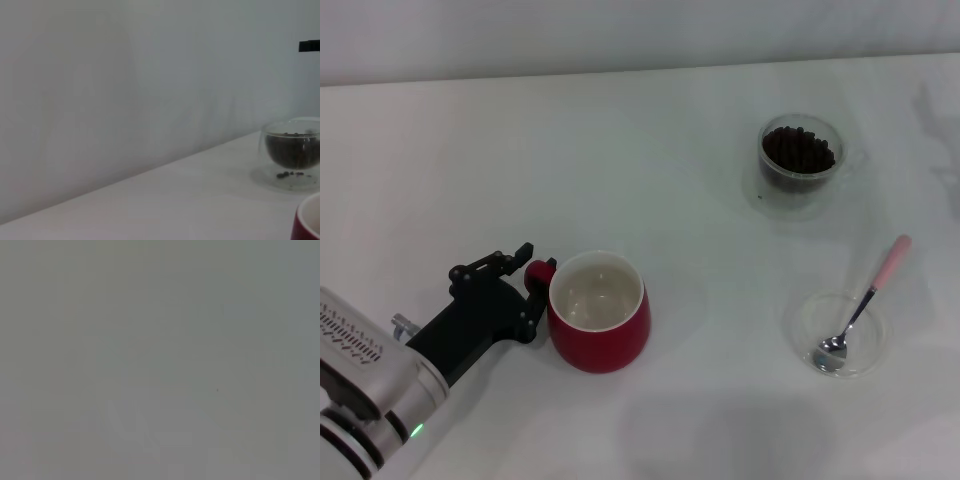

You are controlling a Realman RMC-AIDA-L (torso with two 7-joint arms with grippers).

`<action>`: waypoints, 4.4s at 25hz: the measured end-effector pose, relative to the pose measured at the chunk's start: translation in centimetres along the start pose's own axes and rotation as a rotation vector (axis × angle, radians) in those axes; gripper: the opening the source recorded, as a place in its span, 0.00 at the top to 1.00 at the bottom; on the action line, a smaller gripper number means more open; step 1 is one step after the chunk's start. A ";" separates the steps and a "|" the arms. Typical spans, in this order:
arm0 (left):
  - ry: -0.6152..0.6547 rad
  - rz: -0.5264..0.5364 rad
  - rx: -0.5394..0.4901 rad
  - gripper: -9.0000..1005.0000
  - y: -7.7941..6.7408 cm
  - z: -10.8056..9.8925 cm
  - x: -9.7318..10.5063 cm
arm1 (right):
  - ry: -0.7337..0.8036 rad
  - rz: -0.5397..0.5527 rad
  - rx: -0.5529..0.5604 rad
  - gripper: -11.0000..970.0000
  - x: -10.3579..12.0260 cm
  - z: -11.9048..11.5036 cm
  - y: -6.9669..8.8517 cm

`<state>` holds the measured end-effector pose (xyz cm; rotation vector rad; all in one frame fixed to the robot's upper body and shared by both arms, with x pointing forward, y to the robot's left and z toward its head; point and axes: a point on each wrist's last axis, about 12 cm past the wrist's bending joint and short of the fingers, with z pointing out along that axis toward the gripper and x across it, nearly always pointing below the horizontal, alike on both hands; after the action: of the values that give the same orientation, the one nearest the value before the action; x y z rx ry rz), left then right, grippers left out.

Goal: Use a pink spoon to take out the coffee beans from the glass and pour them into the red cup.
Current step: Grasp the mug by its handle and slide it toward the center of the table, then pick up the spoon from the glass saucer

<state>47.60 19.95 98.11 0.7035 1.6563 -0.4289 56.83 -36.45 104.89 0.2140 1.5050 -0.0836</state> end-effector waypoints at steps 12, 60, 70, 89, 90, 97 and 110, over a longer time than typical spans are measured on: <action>-0.007 0.068 -0.037 0.40 -0.6 -1.9 0.9 | 0.005 0.003 0.002 0.13 0.2 -0.2 0.0; -0.259 -0.118 -0.630 0.27 6.1 -9.8 0.7 | 0.836 0.680 -0.523 0.18 2.1 -9.5 -5.8; -0.266 -0.102 -0.624 0.27 6.5 -9.4 0.4 | 0.863 0.663 -0.541 0.24 2.5 -9.2 -4.8; -0.271 -0.098 -0.632 0.27 6.9 -9.2 0.2 | 0.851 0.667 -0.541 0.70 2.5 -9.1 -4.8; -0.272 -0.098 -0.634 0.27 6.9 -9.2 0.2 | 0.852 0.667 -0.538 0.74 2.5 -9.1 -4.8; -0.274 -0.099 -0.638 0.27 6.9 -9.2 0.1 | 0.851 0.672 -0.531 0.84 2.5 -9.2 -4.9; -0.281 -0.099 -0.643 0.27 7.1 -9.1 0.0 | 0.801 0.729 -0.518 0.85 2.1 -9.2 -5.1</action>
<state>45.46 30.96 100.70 0.0771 1.4444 -0.0423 47.03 -39.56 101.89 0.3886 2.0746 1.0734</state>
